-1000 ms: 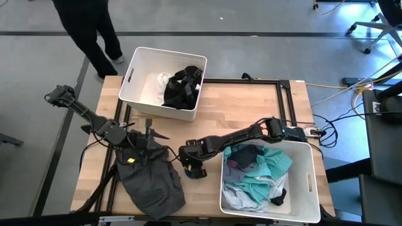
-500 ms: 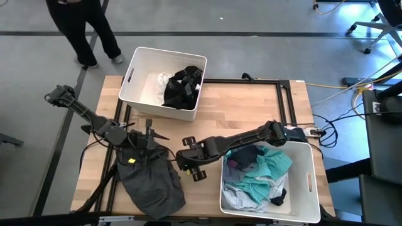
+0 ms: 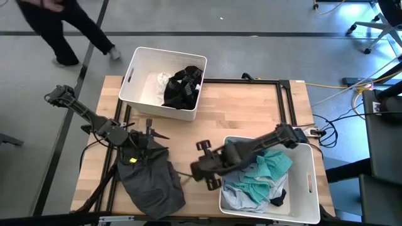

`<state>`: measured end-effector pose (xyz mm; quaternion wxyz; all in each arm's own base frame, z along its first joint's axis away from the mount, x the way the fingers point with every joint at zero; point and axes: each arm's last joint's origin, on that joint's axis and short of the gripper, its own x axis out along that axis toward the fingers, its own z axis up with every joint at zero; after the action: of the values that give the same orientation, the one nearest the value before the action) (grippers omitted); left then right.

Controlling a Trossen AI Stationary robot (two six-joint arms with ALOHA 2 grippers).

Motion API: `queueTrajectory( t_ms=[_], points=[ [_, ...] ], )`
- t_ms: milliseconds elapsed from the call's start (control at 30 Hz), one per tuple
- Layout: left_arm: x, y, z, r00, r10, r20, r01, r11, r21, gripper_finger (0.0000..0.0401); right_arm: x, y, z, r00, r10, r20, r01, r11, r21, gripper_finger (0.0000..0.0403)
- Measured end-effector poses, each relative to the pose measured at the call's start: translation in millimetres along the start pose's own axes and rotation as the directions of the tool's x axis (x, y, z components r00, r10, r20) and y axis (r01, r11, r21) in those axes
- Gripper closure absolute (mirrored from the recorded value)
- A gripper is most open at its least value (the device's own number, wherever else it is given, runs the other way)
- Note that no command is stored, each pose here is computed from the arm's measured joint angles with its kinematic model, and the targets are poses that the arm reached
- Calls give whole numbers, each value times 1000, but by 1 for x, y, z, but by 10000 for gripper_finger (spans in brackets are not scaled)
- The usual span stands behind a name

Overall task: Sort clothes
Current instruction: Put the gray blue sock into the bottom white bin

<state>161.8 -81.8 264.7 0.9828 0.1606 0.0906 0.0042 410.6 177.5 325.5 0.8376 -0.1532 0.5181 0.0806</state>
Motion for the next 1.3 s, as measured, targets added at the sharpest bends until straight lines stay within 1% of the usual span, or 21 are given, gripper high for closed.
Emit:
queueTrajectory(
  t_ms=[133, 233, 333, 433, 467, 567, 700, 833, 900, 1000, 1100, 1200, 1300],
  points=[
    [0, 0, -1, 1000, -2, -7, 2, 1000, 1, 243, -34, 15, -9, 996, -82, 17, 81, 996, 21, 383],
    [0, 0, -1, 1000, -3, -7, 3, 1000, -2, 243, -61, 22, -18, 988, -148, 38, 146, 988, 59, 383],
    [0, 0, -1, 1000, -4, -7, 4, 1000, -1, 243, -86, 27, -31, 975, -220, 38, 214, 971, 110, 382],
    [0, 0, -1, 1000, -4, -7, 4, 1000, 3, 243, -108, 32, -46, 954, -298, 26, 289, 941, 176, 382],
    [0, 0, -1, 1000, -4, -6, 4, 1000, 4, 243, -114, 34, -48, 949, -312, 49, 296, 934, 202, 382],
    [0, 0, -1, 1000, -3, -6, 3, 1000, 5, 243, -133, 41, -61, 947, -309, 85, 284, 933, 221, 382],
    [0, 0, -1, 1000, -4, -6, 4, 1000, 5, 243, -148, 46, -81, 942, -319, 102, 277, 913, 299, 382],
    [0, 0, -1, 1000, -4, -6, 4, 1000, 5, 243, -151, 51, -107, 946, -315, 78, 264, 887, 380, 382],
    [0, 0, -1, 1000, -4, -7, 4, 1000, 5, 243, -148, 53, -122, 946, -319, 53, 267, 863, 429, 382],
    [0, 0, -1, 1000, -4, -6, 4, 1000, 4, 243, -139, 55, -147, 943, -332, 2, 285, 812, 509, 381],
    [0, 0, -1, 1000, -4, -6, 4, 1000, 4, 243, -122, 57, -169, 943, -323, -85, 311, 759, 572, 381],
    [0, 0, -1, 1000, -4, -7, 4, 1000, 5, 243, -105, 56, -186, 933, -315, -175, 354, 710, 609, 380],
    [0, 0, -1, 1000, -4, -7, 4, 1000, 4, 243, -90, 53, -195, 919, -296, -261, 394, 676, 623, 362]
  ],
)
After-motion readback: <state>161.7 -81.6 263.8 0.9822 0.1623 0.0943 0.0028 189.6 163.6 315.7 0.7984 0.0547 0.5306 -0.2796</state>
